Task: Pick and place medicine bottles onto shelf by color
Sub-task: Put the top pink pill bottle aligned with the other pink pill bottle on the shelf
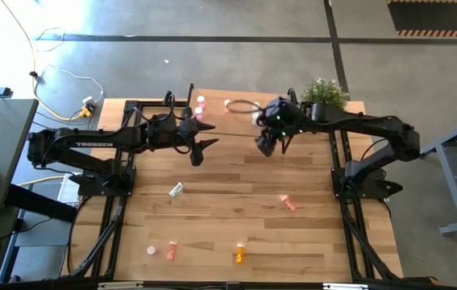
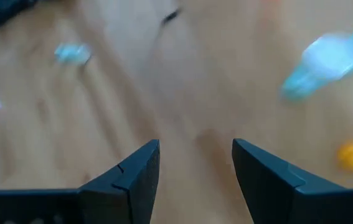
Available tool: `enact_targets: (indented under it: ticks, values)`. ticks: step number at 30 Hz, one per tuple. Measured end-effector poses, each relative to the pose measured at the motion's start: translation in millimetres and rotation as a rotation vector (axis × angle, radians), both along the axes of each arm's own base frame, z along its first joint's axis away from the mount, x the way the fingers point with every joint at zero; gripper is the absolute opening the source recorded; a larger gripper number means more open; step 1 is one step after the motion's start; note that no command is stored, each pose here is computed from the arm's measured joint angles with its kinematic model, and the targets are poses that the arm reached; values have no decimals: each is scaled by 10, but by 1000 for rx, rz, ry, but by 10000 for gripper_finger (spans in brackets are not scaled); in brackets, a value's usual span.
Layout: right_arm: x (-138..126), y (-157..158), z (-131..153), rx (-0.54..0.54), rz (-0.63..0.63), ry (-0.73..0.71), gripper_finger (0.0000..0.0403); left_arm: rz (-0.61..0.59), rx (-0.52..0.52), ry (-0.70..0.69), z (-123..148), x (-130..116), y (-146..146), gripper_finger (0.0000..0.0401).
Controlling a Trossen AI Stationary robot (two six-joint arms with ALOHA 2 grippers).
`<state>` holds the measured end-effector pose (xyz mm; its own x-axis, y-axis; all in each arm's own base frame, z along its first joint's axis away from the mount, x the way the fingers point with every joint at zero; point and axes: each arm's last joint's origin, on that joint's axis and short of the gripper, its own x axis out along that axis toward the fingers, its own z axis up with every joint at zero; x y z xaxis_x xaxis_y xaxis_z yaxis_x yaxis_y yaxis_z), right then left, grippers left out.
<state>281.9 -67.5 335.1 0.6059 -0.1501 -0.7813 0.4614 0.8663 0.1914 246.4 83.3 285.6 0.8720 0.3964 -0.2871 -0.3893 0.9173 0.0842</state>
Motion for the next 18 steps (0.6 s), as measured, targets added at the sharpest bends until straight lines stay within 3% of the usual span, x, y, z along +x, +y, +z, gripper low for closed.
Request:
enact_targets:
  ticks: [10,18]
  values:
    - [-165,532,91,93,87,108,192,0,-7,22,30,-77,-26,209]
    - [-296,841,-205,158,136,253,192,20,-68,-11,48,-95,-32,209]
